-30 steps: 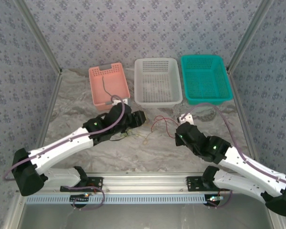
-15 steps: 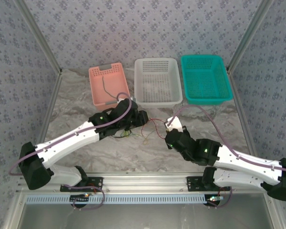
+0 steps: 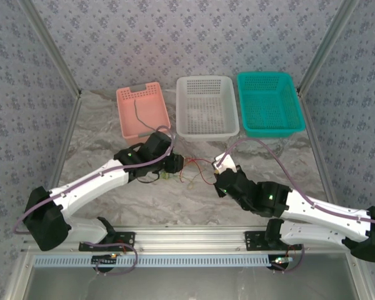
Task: Untangle the cables
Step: Straighten the cable.
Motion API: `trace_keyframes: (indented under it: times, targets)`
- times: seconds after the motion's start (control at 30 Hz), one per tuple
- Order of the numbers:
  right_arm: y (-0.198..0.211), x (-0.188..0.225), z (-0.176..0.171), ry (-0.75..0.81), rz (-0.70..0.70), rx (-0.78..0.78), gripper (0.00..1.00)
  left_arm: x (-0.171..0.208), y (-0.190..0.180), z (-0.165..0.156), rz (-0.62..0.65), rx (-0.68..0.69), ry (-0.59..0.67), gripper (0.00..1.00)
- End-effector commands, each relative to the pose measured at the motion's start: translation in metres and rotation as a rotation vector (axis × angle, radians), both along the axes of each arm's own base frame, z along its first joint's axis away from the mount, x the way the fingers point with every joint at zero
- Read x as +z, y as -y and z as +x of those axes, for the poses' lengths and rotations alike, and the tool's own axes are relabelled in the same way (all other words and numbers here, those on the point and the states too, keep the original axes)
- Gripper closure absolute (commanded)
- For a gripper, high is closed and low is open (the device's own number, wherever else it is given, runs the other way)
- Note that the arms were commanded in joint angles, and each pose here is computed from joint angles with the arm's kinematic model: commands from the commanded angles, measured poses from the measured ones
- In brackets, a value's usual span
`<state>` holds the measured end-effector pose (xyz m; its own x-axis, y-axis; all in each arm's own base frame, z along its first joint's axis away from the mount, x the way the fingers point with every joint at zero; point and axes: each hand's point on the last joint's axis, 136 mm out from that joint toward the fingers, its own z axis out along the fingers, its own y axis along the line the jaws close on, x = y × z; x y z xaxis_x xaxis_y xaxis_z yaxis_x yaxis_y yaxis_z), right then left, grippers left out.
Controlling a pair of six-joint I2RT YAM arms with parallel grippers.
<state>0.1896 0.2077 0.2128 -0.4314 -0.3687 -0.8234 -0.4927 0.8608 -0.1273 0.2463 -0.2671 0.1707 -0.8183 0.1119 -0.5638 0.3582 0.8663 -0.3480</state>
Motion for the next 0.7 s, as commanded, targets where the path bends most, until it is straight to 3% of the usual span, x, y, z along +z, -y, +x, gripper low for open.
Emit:
trace_keyframes:
  times: [0.0,0.17,0.67]
  targets:
    - [-0.005,0.012,-0.001,-0.004,0.031,0.022,1.0,0.011,0.014,-0.002,-0.042,-0.12,0.044,0.57]
    - [-0.005,0.01,-0.001,-0.017,0.032,0.028,1.0,0.013,0.023,-0.002,-0.099,-0.149,0.052,0.57]
    - [-0.006,0.009,0.0,-0.041,0.06,0.032,1.0,-0.002,0.029,0.005,-0.102,-0.152,0.026,0.66]
